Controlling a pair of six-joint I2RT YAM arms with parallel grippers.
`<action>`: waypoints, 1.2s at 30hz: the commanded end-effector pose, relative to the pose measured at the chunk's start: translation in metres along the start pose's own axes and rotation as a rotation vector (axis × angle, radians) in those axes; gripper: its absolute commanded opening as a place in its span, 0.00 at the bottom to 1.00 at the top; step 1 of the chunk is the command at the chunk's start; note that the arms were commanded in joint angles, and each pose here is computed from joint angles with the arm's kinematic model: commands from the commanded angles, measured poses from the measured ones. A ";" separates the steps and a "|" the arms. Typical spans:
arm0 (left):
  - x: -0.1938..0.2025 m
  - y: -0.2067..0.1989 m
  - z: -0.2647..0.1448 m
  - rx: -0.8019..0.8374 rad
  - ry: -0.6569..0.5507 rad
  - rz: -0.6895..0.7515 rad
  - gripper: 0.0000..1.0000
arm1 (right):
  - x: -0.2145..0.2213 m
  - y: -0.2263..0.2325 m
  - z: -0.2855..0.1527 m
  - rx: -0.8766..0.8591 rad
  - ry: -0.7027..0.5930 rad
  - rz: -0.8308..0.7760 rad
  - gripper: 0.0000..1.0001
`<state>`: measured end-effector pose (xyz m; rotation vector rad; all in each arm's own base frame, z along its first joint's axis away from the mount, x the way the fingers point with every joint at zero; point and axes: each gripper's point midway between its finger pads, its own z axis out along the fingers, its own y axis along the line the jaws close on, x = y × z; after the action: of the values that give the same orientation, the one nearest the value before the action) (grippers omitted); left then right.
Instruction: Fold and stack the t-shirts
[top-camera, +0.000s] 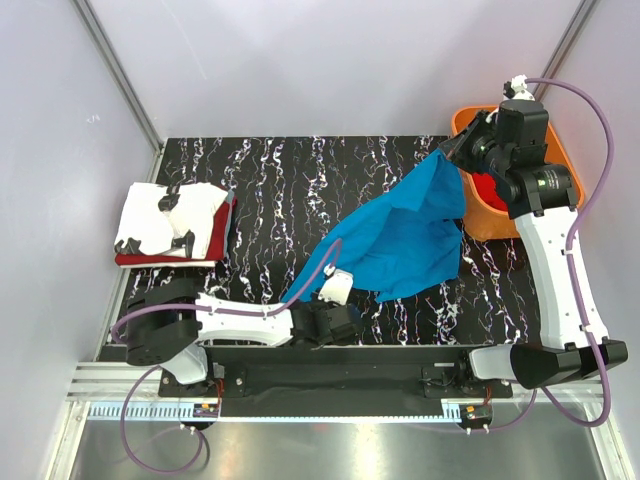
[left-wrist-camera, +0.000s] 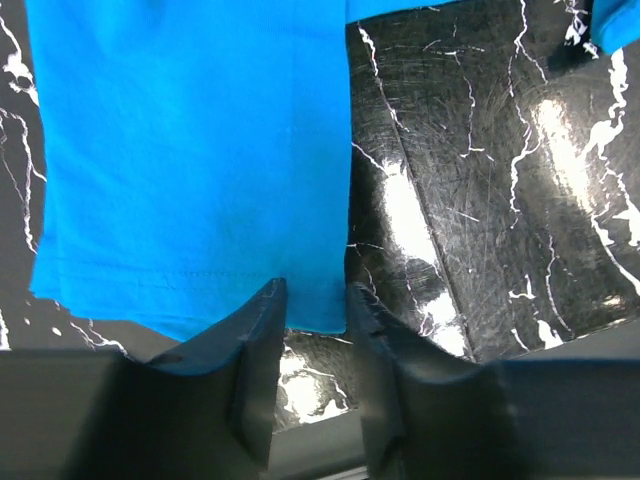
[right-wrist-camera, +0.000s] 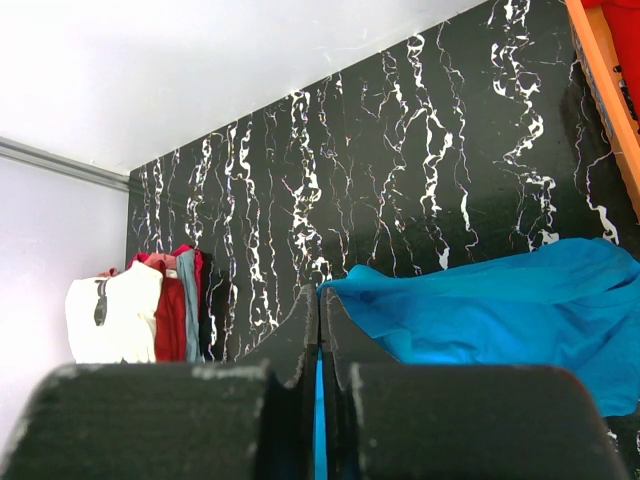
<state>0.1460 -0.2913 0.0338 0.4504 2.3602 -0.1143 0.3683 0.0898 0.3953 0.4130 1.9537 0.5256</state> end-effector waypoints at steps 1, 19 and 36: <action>-0.004 -0.005 -0.005 0.023 -0.009 -0.042 0.29 | -0.010 0.011 -0.003 -0.041 -0.039 0.003 0.00; -0.093 0.100 -0.055 -0.020 -0.133 -0.261 0.00 | 0.000 -0.015 0.016 0.047 -0.046 -0.036 0.00; -0.266 0.286 -0.280 -0.236 -0.693 -0.536 0.00 | -0.075 0.048 -0.113 -0.237 -0.369 -0.060 0.00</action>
<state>0.2634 -0.0548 0.3862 -0.3695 1.8148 -0.2045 0.3502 0.0764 0.4203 0.3880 1.8278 0.5248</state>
